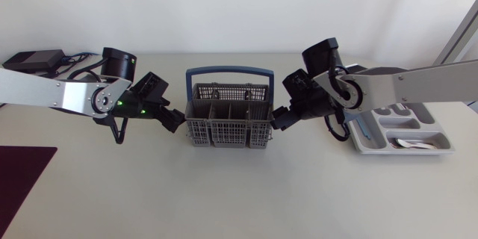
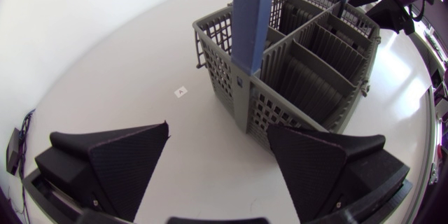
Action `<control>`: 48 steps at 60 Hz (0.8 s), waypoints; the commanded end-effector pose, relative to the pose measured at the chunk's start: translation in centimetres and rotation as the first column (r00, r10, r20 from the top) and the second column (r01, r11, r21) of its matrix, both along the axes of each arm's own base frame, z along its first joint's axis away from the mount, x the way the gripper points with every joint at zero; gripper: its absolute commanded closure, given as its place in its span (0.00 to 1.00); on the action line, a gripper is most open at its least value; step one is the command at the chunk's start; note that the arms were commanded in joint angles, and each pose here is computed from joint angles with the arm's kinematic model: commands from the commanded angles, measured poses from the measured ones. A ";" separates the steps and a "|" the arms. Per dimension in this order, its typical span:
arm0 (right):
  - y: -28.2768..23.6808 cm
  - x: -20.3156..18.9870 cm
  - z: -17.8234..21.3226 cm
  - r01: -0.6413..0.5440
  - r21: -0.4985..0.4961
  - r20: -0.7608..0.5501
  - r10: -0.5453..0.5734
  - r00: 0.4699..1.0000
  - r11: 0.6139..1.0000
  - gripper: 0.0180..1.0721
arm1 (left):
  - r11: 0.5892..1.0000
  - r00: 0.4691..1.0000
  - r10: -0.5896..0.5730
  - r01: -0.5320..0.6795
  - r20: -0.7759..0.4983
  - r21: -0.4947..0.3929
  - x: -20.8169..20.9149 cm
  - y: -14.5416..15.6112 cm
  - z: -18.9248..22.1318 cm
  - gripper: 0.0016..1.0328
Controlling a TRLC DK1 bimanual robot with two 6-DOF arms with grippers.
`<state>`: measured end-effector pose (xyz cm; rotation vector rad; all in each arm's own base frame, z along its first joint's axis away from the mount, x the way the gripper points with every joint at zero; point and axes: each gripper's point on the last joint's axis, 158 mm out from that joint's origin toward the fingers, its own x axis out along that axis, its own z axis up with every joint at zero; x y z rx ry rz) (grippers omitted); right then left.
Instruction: Sort the cutlery from the basket into the organizer compartments.
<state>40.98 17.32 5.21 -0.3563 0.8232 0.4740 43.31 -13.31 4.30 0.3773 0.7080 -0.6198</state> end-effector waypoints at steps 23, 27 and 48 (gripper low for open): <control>-6.2 -1.4 2.0 0.148 -0.090 0.095 -0.139 0.986 0.985 0.19 | 0.999 0.994 0.052 -0.050 0.092 -0.020 -2.5 3.2 3.9 0.04; -7.5 -1.9 3.4 0.170 -0.086 0.133 -0.158 0.978 0.982 0.14 | 0.997 0.989 0.081 -0.078 0.124 -0.029 -2.9 4.3 5.3 0.04; -11.2 -5.0 9.7 0.248 -0.047 0.323 -0.220 0.921 0.968 0.05 | 0.973 0.951 0.222 -0.201 0.217 -0.113 -5.7 7.6 10.3 0.04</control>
